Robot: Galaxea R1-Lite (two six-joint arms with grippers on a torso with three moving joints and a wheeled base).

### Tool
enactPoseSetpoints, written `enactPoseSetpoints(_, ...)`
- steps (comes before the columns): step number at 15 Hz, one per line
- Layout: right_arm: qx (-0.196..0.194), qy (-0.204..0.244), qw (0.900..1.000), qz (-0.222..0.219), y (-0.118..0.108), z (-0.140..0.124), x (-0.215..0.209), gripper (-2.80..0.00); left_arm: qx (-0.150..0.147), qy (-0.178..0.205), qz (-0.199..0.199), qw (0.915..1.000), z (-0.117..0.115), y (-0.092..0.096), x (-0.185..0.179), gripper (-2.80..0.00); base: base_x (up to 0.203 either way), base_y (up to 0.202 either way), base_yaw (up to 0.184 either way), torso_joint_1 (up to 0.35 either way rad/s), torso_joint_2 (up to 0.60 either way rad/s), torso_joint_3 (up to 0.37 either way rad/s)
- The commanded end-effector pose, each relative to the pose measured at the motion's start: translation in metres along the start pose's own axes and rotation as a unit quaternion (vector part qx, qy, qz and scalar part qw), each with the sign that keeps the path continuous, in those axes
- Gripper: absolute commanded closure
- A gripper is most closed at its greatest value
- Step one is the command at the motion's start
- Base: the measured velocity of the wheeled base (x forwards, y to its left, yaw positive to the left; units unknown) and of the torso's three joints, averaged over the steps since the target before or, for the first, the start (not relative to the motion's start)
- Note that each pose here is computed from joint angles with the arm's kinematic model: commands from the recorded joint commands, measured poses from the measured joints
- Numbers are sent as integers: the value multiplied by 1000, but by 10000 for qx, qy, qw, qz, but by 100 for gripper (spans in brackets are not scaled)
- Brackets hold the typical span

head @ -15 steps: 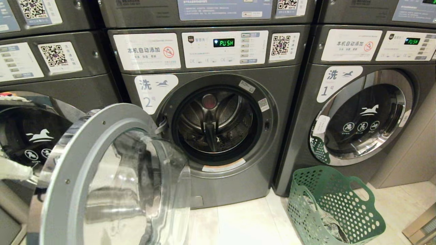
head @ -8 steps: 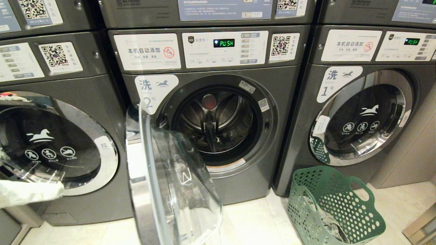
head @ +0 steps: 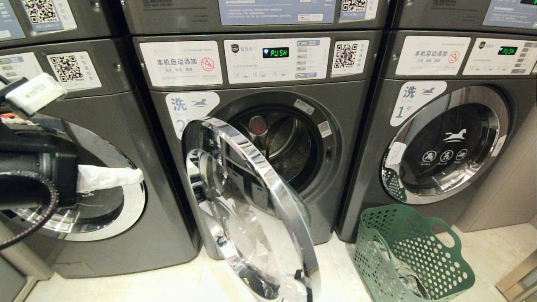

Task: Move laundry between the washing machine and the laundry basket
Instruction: Close the washing machine door with the left hand, then press the washing machine door tightly with the right hand

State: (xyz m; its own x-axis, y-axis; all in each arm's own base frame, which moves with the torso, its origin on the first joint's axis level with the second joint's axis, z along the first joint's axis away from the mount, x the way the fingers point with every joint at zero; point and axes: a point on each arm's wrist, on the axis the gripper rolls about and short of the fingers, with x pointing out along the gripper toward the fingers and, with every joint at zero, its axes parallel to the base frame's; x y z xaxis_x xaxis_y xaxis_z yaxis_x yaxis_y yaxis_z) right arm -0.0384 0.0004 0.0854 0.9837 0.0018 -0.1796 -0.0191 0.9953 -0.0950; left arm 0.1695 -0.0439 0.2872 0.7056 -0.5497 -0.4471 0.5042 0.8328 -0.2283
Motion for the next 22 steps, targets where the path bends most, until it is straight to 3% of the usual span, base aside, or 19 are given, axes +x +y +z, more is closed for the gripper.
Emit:
enactPoseSetpoints(1,-21,-71,9998,192,-1,24,-2,0,-28,58,24,10000,-3,-1,3,0,0,0,0,0,0,0)
enactPoseSetpoints(5,502,773,9930,734,-8,112,33,0,-80,-506,283,9983,-14,-16,-39,0,0,0,0,0,0,0)
enactPoseSetpoints(7,800,1462,9797,1117,-10,148,82,0,2,-904,578,9942,-20,-25,-63,0,0,0,0,0,0,0)
enactPoseSetpoints(9,1037,2299,9557,1515,-8,160,144,0,83,-1333,842,9875,-27,-33,-88,0,0,0,0,0,0,0)
enactPoseSetpoints(11,1140,2977,9295,1853,3,151,208,0,123,-1620,1066,9809,-32,-39,-104,0,0,0,0,0,0,0)
enactPoseSetpoints(12,1132,3133,9216,1990,11,143,238,0,131,-1712,1147,9784,-34,-40,-109,0,0,0,0,0,0,0)
enactPoseSetpoints(14,1008,3234,9143,2222,35,124,287,0,114,-1773,1270,9759,-38,-41,-114,0,0,0,0,0,0,0)
enactPoseSetpoints(17,793,3316,9053,2535,70,102,317,0,84,-1675,1288,9774,-45,-39,-110,0,0,0,0,0,0,0)
enactPoseSetpoints(19,766,3308,9046,2577,80,88,334,0,70,-1653,1336,9771,-52,-39,-111,0,0,0,0,0,0,0)
enactPoseSetpoints(22,668,2927,9250,2328,90,60,371,0,66,-1680,1391,9759,-62,-40,-114,0,0,0,0,0,0,0)
